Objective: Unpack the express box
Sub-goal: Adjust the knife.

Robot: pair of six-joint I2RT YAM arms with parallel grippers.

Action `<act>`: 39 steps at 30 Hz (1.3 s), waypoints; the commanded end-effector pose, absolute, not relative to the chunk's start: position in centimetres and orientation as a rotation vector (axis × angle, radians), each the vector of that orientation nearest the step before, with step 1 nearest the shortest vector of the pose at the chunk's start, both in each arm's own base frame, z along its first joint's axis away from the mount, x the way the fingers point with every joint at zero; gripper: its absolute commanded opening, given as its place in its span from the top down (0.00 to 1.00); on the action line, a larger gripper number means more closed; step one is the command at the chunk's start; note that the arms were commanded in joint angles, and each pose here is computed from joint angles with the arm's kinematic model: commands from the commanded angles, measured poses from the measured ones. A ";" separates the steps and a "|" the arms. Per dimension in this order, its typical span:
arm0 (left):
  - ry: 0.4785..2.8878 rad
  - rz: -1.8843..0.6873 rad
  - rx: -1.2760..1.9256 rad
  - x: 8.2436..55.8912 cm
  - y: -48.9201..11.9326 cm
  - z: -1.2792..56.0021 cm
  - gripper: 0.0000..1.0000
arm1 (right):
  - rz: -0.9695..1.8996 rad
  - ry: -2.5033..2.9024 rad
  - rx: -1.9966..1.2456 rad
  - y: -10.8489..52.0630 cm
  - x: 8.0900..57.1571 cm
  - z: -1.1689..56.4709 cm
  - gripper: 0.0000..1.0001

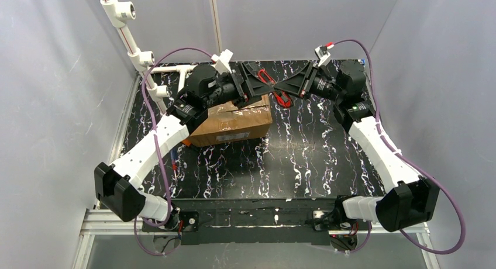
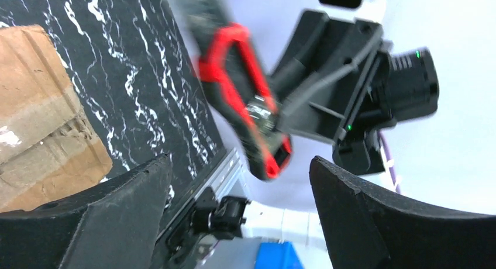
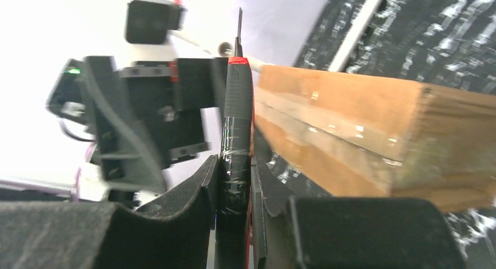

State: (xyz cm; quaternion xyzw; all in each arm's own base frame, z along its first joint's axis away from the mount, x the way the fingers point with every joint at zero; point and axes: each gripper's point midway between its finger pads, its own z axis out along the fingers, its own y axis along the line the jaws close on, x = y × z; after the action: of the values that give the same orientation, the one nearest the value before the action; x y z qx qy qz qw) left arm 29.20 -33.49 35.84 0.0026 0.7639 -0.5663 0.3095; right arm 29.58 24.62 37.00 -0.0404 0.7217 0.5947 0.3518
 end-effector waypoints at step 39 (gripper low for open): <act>1.243 -1.734 -0.234 31.1 -29.0 47.7 1.00 | 1.658 1.611 -0.089 28.2 24.9 43.6 0.16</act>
State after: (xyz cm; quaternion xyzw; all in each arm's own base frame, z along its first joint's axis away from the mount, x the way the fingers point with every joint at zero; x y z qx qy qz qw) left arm 31.53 -32.05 43.64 -0.0752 0.5780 -0.7073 0.3999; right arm 25.25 28.04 42.67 -0.0515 0.6444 0.6749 0.3558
